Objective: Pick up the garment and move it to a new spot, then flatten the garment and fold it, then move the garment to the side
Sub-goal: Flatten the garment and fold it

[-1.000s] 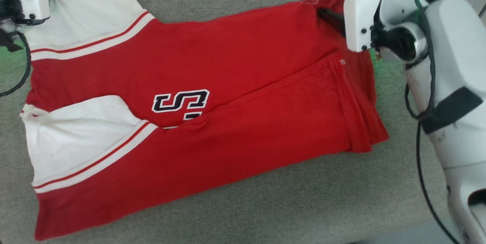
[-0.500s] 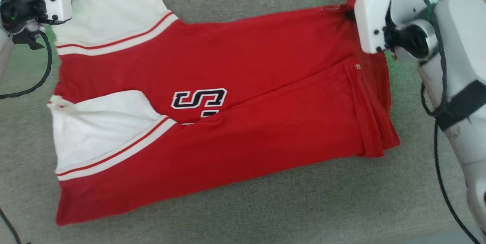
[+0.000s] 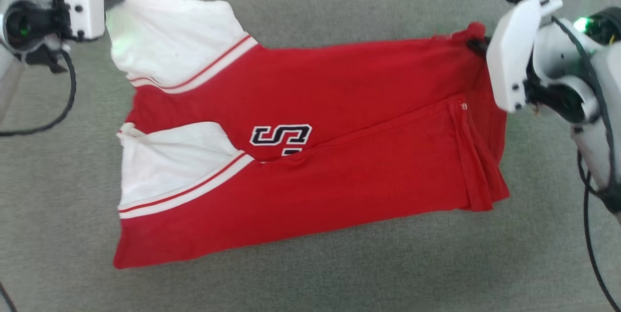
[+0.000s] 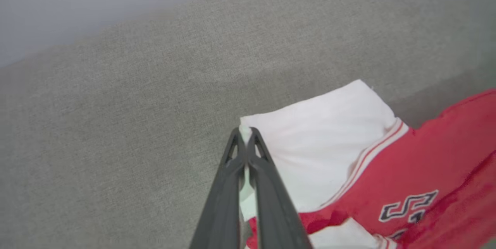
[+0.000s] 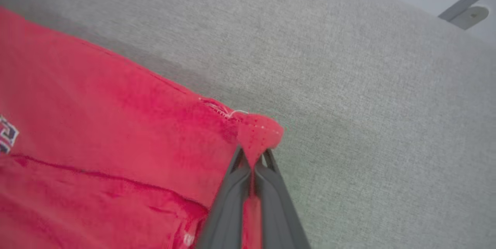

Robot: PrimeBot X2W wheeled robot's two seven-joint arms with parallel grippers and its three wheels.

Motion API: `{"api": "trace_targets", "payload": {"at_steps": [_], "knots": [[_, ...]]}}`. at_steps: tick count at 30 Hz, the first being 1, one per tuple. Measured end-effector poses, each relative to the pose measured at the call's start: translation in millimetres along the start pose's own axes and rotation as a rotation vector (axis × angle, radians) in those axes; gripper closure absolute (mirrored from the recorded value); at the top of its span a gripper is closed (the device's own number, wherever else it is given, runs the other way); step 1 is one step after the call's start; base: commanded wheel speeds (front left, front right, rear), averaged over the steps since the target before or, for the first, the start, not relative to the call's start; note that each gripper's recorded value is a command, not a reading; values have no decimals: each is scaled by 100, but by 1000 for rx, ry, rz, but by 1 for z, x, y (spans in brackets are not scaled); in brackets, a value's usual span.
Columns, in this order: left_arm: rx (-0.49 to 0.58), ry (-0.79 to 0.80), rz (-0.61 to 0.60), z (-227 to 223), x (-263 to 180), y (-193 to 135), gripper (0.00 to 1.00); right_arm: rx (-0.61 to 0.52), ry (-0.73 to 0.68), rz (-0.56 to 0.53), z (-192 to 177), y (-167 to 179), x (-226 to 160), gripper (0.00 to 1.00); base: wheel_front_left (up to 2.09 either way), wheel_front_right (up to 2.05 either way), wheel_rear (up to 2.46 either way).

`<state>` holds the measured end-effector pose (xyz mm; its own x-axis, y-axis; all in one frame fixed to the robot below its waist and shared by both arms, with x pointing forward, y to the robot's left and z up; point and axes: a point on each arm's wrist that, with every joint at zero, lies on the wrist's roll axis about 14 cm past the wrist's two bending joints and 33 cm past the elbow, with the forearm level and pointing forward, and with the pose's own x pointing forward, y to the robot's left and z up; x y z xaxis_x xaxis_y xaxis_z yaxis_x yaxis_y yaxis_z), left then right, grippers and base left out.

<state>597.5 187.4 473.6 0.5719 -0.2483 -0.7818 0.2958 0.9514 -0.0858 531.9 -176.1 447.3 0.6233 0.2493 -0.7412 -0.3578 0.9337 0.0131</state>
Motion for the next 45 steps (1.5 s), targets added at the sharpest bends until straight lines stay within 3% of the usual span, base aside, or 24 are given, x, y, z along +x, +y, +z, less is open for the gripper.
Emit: {"api": "trace_targets", "payload": {"at_steps": [9, 15, 21, 27, 28, 29, 30, 31, 32, 33, 39, 45], "knots": [[-11, 66, 7, -38, -48, -11, 100, -74, -47, 47, -4, 15, -42, 100, 0, 0, 0], [-12, 143, -40, -82, -77, -42, 100, -99, -1, 69, -24, 20, -57, 100, 0, 0, 0], [-31, 263, -70, -140, -93, -67, 100, -58, 88, 87, -60, 21, -58, 100, 0, 0, 0], [-95, 319, -65, -179, -80, -67, 100, 9, 138, 108, -89, 30, -44, 100, 0, 0, 0], [-106, 328, -63, -185, -76, -66, 100, 12, 144, 105, -92, 30, -42, 93, 0, 0, 0], [-111, 335, -60, -190, -71, -64, 100, 23, 145, 100, -94, 29, -40, 46, 0, 0, 0], [-116, 330, -62, -192, -67, -64, 93, 35, 140, 97, -95, 29, -37, 10, 0, 0, 0], [-133, 322, -64, -193, -62, -63, 75, 39, 138, 97, -96, 30, -35, 0, 0, 0, 0], [-134, 315, -67, -194, -58, -64, 52, 42, 138, 89, -98, 29, -33, 0, 0, 0, 0], [-137, 305, -62, -195, -55, -61, 0, 49, 129, 86, -97, 28, -31, 0, 0, 0, 0], [-141, 211, -58, -185, -46, -52, 0, 109, 58, 104, -82, 30, -33, 0, 0, 0, 0], [-95, -70, -38, -140, -53, -38, 0, 181, -15, 98, -80, 22, -48, 0, 0, 0, 0]]}}
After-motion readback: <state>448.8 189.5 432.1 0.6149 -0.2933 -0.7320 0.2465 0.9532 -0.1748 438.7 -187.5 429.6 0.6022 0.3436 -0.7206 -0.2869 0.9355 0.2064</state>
